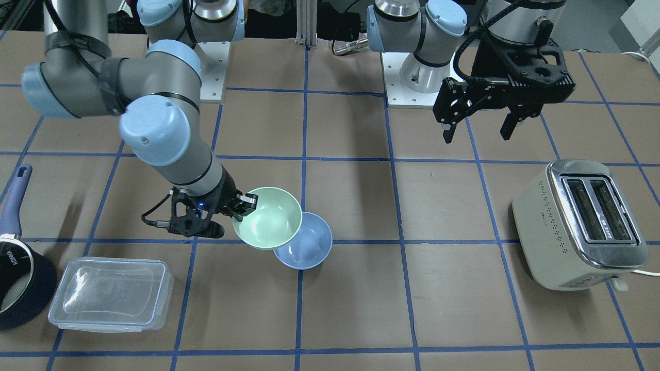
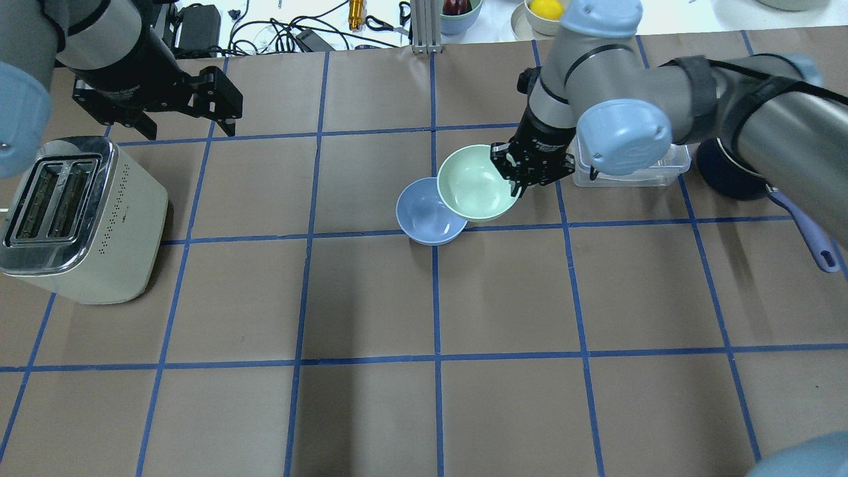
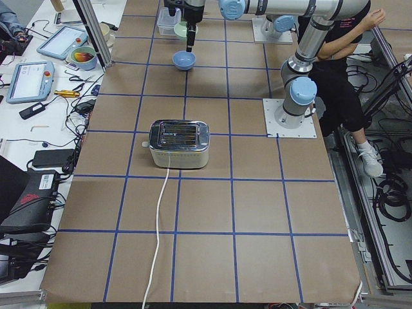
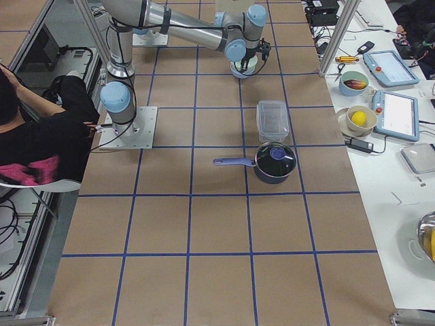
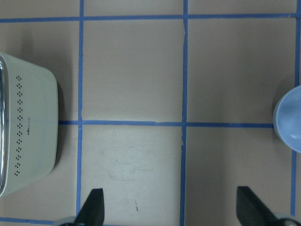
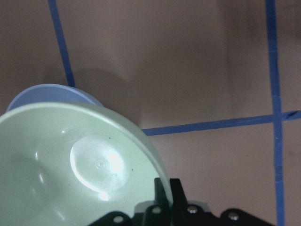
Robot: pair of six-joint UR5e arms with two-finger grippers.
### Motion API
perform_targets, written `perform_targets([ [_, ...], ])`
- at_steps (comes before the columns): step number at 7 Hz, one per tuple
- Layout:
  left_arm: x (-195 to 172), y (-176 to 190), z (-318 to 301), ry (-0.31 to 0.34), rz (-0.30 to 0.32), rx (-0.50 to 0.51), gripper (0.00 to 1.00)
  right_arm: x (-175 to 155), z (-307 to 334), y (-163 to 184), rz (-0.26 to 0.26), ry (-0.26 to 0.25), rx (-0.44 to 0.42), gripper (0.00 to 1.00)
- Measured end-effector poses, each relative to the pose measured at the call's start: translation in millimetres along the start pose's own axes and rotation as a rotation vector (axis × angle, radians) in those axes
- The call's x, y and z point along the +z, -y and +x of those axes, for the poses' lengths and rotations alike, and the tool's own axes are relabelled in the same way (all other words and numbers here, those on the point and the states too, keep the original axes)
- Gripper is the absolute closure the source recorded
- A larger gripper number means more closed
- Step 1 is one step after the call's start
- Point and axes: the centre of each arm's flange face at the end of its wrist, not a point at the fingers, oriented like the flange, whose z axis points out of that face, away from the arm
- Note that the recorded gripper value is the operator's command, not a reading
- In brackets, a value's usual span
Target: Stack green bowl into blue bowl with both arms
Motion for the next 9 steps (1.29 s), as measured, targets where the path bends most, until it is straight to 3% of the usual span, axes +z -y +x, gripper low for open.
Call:
perform_targets([
  [3,-2.0,5.7,4.4,-0.058,-0.064,0.043,0.00,37.0,-34.6,-7.9,-0.020,-0.001,-0.028,1.00],
  [4,-3.3,4.0,3.7,-0.050,-0.076,0.074,0.00,43.4,-38.1,-7.2,-0.026,0.013,-0.033,0.61],
  [5,-4.9,3.4,2.0,-0.046,-0.082,0.085,0.00,49.1,-41.0,-4.0,-0.020,0.033,-0.041,0.01],
  [7,-4.3,4.7,1.8,-0.044,-0.087,0.087,0.00,50.2,-42.1,3.5,0.007,0.046,-0.059,0.00],
  [9,-5.5,3.9,1.8,-0.045,-0.087,0.086,0.00,11.5,-26.7,19.1,0.053,0.022,-0.037,0.00],
])
